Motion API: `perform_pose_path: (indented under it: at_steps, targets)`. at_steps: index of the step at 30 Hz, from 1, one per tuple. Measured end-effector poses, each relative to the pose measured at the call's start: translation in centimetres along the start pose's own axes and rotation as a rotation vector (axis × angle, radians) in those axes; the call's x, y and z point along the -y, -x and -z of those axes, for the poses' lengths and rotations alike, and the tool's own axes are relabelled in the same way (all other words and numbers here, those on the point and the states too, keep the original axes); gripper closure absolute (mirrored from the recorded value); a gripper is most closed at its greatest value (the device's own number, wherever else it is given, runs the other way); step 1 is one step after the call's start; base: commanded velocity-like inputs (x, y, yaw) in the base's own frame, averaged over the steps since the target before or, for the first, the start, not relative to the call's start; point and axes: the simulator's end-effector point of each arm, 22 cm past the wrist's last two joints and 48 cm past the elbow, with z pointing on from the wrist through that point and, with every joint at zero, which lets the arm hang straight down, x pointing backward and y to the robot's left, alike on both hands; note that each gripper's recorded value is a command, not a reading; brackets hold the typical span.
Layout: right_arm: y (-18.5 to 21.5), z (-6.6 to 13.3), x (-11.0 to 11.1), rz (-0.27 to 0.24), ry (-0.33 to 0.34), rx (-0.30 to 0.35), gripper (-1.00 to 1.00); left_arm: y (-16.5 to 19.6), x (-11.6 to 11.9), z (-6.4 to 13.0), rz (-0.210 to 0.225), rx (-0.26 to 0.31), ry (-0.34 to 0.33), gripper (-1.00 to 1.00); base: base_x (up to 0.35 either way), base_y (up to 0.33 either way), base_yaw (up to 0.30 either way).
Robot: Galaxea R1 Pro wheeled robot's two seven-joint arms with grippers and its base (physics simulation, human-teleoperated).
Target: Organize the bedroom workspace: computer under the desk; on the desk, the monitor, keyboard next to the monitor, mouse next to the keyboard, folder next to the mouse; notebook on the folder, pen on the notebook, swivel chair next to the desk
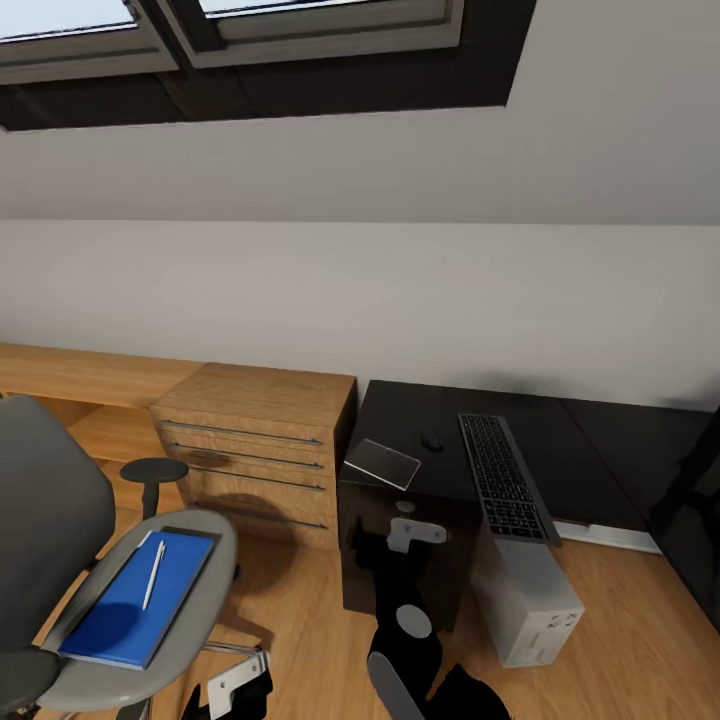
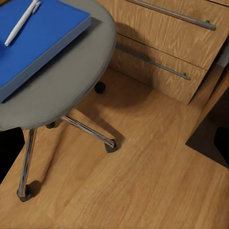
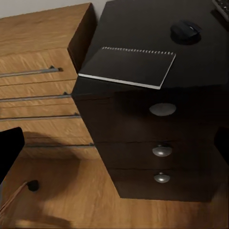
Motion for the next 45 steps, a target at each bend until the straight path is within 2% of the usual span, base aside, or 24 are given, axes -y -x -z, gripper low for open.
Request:
perform_pose_path:
  at_steps: [3,5,7,8,10,11,12,13,14,17,19,20,22,23,25,26,29,32,33,36,39,42,45]
  targets:
    - [0.2,-1.3,-1.2,0.047,0.014,0.009,-1.00,0.0,0.0,0.0,0.000,0.001,0.003,-1.00,0.000,0.000,0.000]
    - [1.4,-3.7,-2.6,0.108,0.037,0.027,-1.00,0.0,-0.1,0.0,0.000,0.001,0.004,-1.00,0.000,0.000,0.000]
    - [2.7,-5.7,-2.9,0.158,0.044,0.046,-1.00,0.0,0.0,0.0,0.001,0.001,0.004,-1.00,0.000,0.000,0.000]
    - [3.9,-7.9,-2.9,0.204,0.045,0.062,-1.00,0.0,0.0,0.0,0.001,0.001,0.003,-1.00,0.000,0.000,0.000]
    - [5.3,-10.2,-2.4,0.245,0.035,0.079,-1.00,0.0,0.0,0.0,0.001,0.001,0.003,-1.00,0.000,0.000,0.000]
    - [6.5,-12.3,-1.4,0.268,0.016,0.097,-1.00,0.0,0.0,0.0,0.001,0.001,0.003,-1.00,0.000,0.000,0.000]
    - [7.1,-13.3,-0.7,0.272,0.004,0.108,-1.00,0.0,0.0,0.0,0.001,0.001,0.002,-1.00,0.000,0.000,0.000]
    - [9.0,-15.6,1.6,0.245,-0.038,0.153,-1.00,0.0,0.1,0.0,0.001,0.001,0.001,-1.00,0.000,0.000,0.000]
    - [9.3,-16.1,2.3,0.233,-0.051,0.163,-1.00,0.0,0.1,0.0,0.001,0.001,0.001,-1.00,0.000,0.000,0.000]
    - [9.8,-16.8,4.2,0.149,-0.081,0.191,-1.00,0.0,0.1,0.1,0.000,0.000,0.003,-1.00,0.000,0.000,0.000]
    - [9.4,-17.1,5.2,0.099,-0.101,0.182,-1.00,-0.1,0.0,0.1,-0.001,-0.002,0.004,-1.00,0.000,0.000,0.000]
    - [8.6,-17.4,6.3,0.048,-0.124,0.163,-1.00,-0.3,-0.1,0.1,-0.003,-0.006,0.006,-1.00,0.000,0.000,0.000]
    - [7.6,-17.6,7.4,-0.001,-0.150,0.137,-1.00,-0.7,-0.1,0.1,-0.007,-0.013,0.007,-1.00,0.000,0.000,0.000]
    - [6.1,-17.7,9.1,-0.068,-0.190,0.104,-1.00,-1.5,-0.2,0.2,-0.015,-0.028,0.008,-1.00,0.000,0.000,0.000]
    - [5.5,-17.8,9.8,-0.090,-0.207,0.093,-1.00,-1.7,0.0,0.3,-0.019,-0.035,0.002,-1.00,0.000,0.000,0.000]
    - [5.2,-17.8,10.1,-0.100,-0.213,0.087,-1.00,-0.8,0.7,0.3,-0.007,-0.027,-0.009,-1.00,0.000,0.000,0.000]
    - [5.0,-17.8,10.1,-0.103,-0.212,0.080,-1.00,1.3,1.9,0.3,0.010,-0.023,-0.027,-1.00,0.000,0.000,0.000]
    - [4.8,-17.8,10.0,-0.104,-0.206,0.071,-1.00,3.1,3.1,0.5,0.004,-0.059,-0.049,-1.00,0.000,0.000,0.000]
    - [4.6,-17.9,9.8,-0.101,-0.199,0.059,-1.00,4.0,3.7,0.8,-0.020,-0.106,-0.065,-1.00,0.000,0.000,0.000]
    - [3.9,-18.0,9.4,-0.090,-0.181,0.027,-1.00,4.4,4.2,1.5,-0.070,-0.200,-0.091,-1.00,0.000,0.000,0.000]
    - [3.1,-18.1,8.7,-0.076,-0.155,-0.014,-1.00,3.9,4.5,2.3,-0.104,-0.289,-0.115,-1.00,0.000,0.000,0.000]
    - [2.3,-18.2,7.9,-0.063,-0.119,-0.055,-1.00,3.5,4.8,2.8,-0.109,-0.338,-0.134,-1.00,0.000,0.000,0.000]
    - [1.6,-18.2,7.0,-0.053,-0.079,-0.088,-1.00,3.5,4.8,3.1,-0.109,-0.358,-0.142,-1.00,0.000,0.000,0.000]
